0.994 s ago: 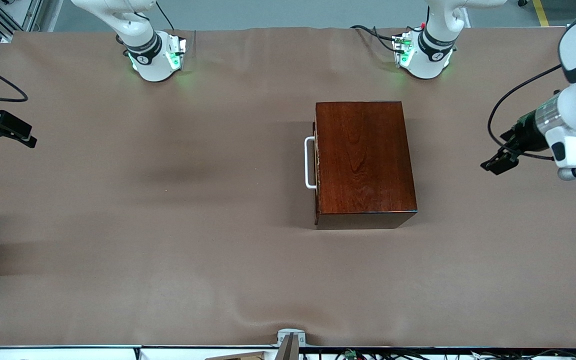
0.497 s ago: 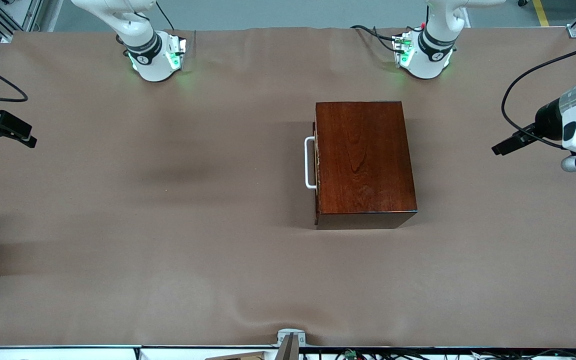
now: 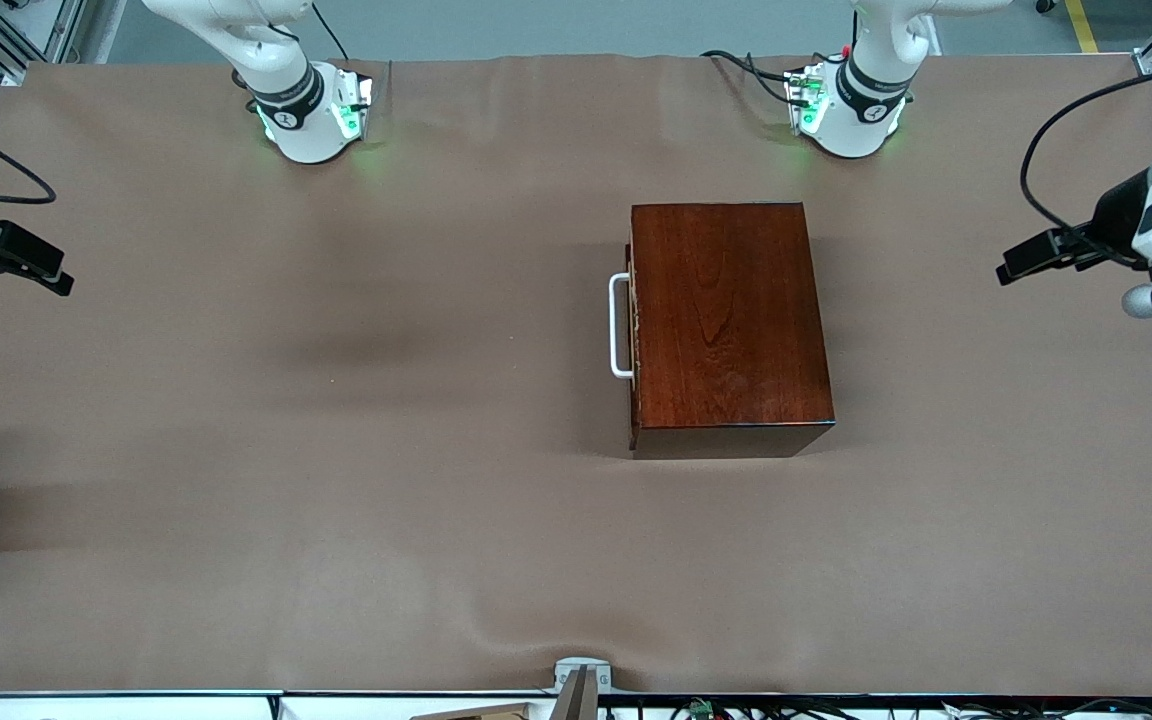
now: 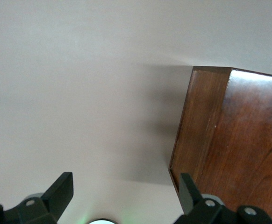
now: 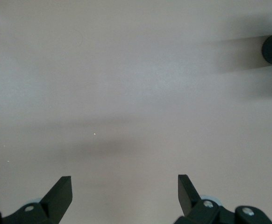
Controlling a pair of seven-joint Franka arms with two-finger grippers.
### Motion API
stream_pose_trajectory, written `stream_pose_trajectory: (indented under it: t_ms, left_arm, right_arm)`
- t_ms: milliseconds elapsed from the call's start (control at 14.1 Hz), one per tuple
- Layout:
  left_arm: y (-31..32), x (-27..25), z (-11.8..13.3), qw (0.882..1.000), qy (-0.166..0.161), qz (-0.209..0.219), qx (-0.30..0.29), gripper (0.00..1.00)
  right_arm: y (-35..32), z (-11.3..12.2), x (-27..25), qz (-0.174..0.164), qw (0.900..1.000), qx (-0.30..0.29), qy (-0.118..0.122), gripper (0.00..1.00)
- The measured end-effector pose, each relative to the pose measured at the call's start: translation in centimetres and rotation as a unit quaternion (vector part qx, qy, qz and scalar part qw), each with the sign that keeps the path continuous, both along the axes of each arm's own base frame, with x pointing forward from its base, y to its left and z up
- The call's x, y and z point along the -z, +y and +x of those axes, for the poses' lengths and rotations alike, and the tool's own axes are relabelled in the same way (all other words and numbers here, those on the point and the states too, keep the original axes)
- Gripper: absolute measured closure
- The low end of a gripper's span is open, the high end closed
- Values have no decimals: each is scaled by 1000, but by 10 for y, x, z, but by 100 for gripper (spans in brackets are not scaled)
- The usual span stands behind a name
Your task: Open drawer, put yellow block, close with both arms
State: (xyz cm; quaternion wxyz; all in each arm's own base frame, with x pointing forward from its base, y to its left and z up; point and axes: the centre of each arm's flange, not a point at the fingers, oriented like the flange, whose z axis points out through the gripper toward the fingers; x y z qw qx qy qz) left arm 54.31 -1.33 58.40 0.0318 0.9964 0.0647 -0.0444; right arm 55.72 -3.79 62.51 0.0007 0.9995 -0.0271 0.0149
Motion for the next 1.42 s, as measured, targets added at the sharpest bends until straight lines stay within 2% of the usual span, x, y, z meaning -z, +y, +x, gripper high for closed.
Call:
stream_pose_trajectory:
  t_ms: [284,639,852,1421]
  left_arm:
    - [5,-15,1,997,-17,2,72,0]
    - [-3,-31,2,991,-31,37,128,0]
    - [-10,-34,2,991,-33,38,128,0]
    - [-7,-46,-9,992,-1,36,124,0]
  right_arm:
    - [0,0,0,0,1000,0,0,0]
    - [0,0,0,0,1000,0,0,0]
    - [0,0,0,0,1000,0,0,0]
    - [0,0,0,0,1000,0,0,0]
